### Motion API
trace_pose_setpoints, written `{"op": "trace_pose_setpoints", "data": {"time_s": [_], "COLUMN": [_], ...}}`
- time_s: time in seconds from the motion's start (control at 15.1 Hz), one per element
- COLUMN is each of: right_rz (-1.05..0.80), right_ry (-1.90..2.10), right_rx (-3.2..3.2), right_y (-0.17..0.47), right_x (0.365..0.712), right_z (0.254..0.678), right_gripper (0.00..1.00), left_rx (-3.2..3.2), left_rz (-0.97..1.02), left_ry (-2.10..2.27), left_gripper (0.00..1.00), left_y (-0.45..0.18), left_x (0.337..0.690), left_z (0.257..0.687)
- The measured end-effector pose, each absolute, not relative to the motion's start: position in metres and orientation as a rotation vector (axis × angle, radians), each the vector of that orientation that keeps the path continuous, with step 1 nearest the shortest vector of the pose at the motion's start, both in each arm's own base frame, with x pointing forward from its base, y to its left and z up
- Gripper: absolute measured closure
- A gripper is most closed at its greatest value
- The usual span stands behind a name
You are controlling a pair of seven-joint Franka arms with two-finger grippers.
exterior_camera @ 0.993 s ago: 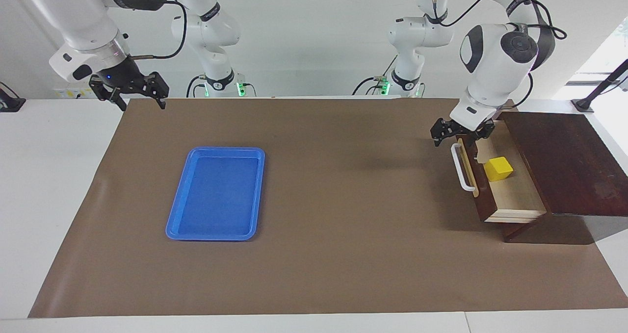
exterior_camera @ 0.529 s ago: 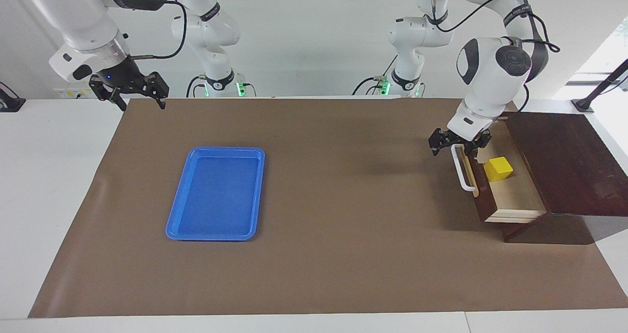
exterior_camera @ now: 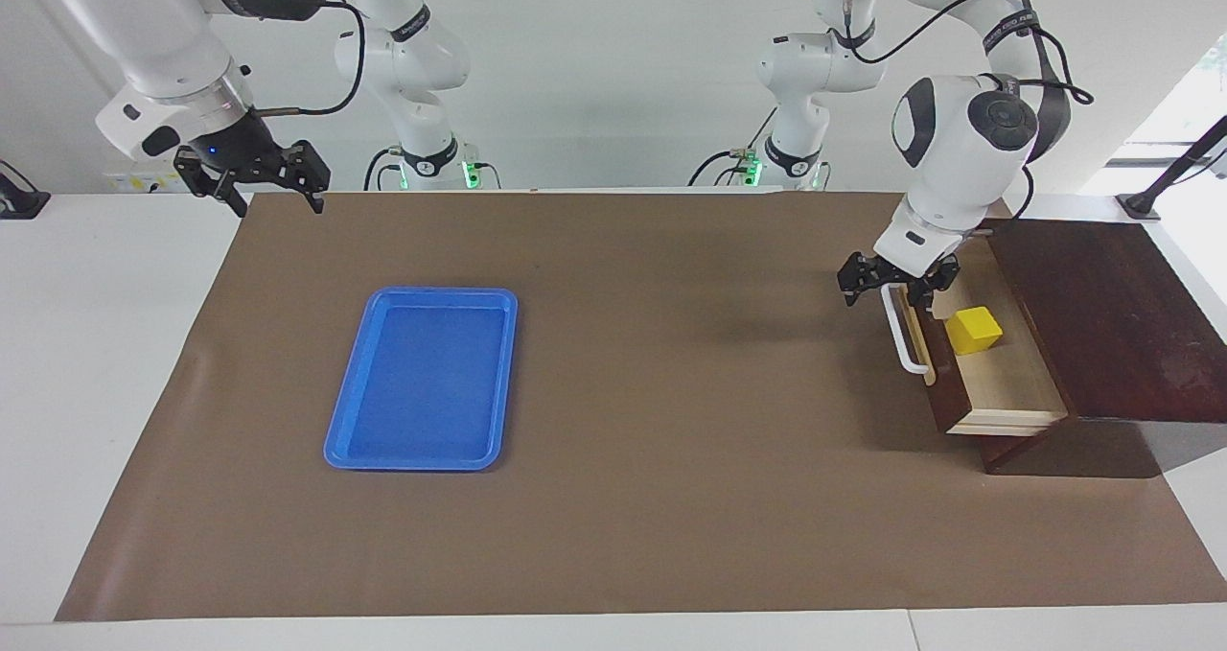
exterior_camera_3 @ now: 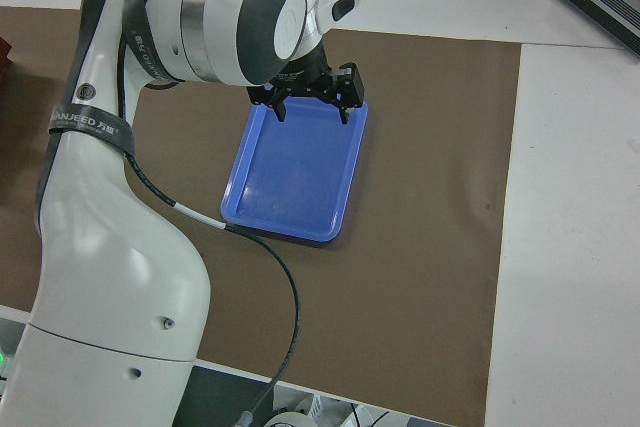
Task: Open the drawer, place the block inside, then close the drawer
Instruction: 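Push the drawer closed with the left gripper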
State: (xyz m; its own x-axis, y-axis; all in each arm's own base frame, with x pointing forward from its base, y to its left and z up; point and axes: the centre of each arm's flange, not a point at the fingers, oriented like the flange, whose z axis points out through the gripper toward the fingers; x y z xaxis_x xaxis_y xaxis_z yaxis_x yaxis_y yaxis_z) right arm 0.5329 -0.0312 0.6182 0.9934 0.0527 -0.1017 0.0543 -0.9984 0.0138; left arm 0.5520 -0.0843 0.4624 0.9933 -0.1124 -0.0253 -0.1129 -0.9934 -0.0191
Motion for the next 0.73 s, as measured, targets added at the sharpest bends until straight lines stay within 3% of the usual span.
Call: {"op": "trace_pose_setpoints", "data": {"time_s": [0.4, 0.73], "right_rz": [-0.158, -0.158], "right_ry": [0.084, 0.084], "right_rx": [3.12, 3.12], "right_y": [-0.031, -0.031], "right_x": [0.533, 0.533], "right_z": [0.618, 0.618], "right_gripper": [0.0, 0.0], "left_rx": [-3.117, -3.126], "left_rz": [0.037, 0.015], "left_ry": [0.165, 0.137], "left_gripper": [0.0, 0.0], "left_y": [-0.077, -0.032], "left_x": [0.553, 0.559], "left_z": [0.462, 0.463]}}
